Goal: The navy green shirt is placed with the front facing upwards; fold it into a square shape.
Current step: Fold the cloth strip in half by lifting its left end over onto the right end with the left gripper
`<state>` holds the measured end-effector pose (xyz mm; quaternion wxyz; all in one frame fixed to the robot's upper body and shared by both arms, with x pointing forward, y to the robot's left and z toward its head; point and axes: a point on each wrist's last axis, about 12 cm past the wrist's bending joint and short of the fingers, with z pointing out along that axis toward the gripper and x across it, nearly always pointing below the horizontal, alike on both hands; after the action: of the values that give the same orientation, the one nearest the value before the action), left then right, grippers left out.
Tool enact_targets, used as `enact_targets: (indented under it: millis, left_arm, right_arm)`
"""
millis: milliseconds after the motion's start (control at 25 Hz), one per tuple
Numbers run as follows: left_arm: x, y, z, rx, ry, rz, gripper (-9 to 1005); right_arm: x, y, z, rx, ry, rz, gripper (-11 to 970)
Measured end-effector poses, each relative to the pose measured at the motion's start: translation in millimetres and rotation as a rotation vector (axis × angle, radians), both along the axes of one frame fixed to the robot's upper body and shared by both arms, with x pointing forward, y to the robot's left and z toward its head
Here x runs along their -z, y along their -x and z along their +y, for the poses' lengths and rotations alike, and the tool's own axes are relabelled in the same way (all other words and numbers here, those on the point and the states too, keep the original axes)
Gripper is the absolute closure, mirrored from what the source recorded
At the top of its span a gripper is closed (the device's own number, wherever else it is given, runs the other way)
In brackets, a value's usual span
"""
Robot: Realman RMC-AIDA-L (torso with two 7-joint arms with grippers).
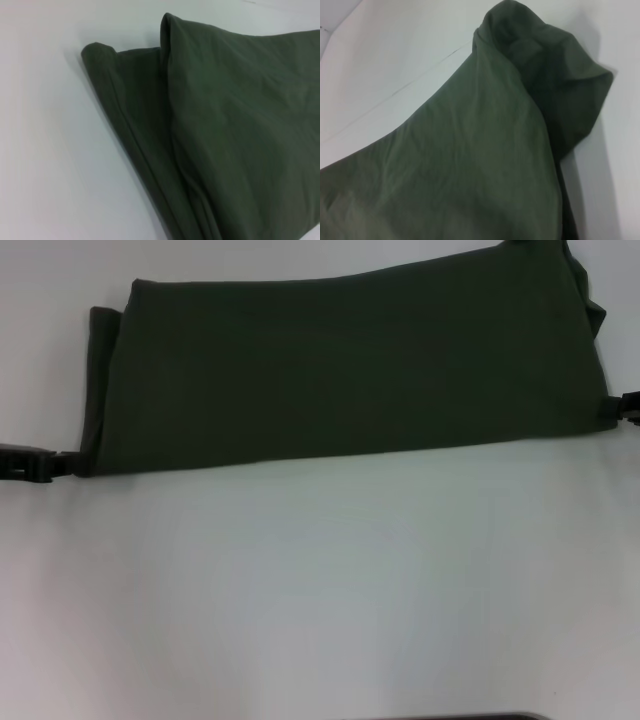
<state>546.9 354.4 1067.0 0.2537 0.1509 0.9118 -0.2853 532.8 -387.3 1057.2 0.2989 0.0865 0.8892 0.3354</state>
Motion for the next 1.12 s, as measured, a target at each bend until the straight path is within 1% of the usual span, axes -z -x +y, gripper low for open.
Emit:
enact_targets:
  millis: [160, 400, 760, 960, 1120]
  left_arm:
    - [-3.7, 5.6, 2.5, 0.03, 0.018, 0.011, 950]
    - [-6.9, 12.3, 5.4, 0.06, 0.034, 0.022, 939]
    - [-7.3, 21.0, 13.7, 0.065, 0.04, 0.044, 923]
    - [-6.6, 29.9, 14.6, 0.099, 0.057, 0.068, 914]
    - [-8.3, 39.3, 17.3, 0.121, 0.079, 0.081, 906]
  right_arm:
    - [1.5, 6.3, 1.1, -0.035, -0.005, -0.006, 950]
    - [4.4, 23.8, -3.9, -0.06, -0.033, -0.021, 950]
    - [11.3, 58.7, -25.6, 0.028, -0.084, -0.024, 950]
    - [14.8, 78.3, -34.8, 0.059, -0.099, -0.025, 950]
    - [15.8, 92.6, -37.7, 0.069, -0.126, -0.048, 949]
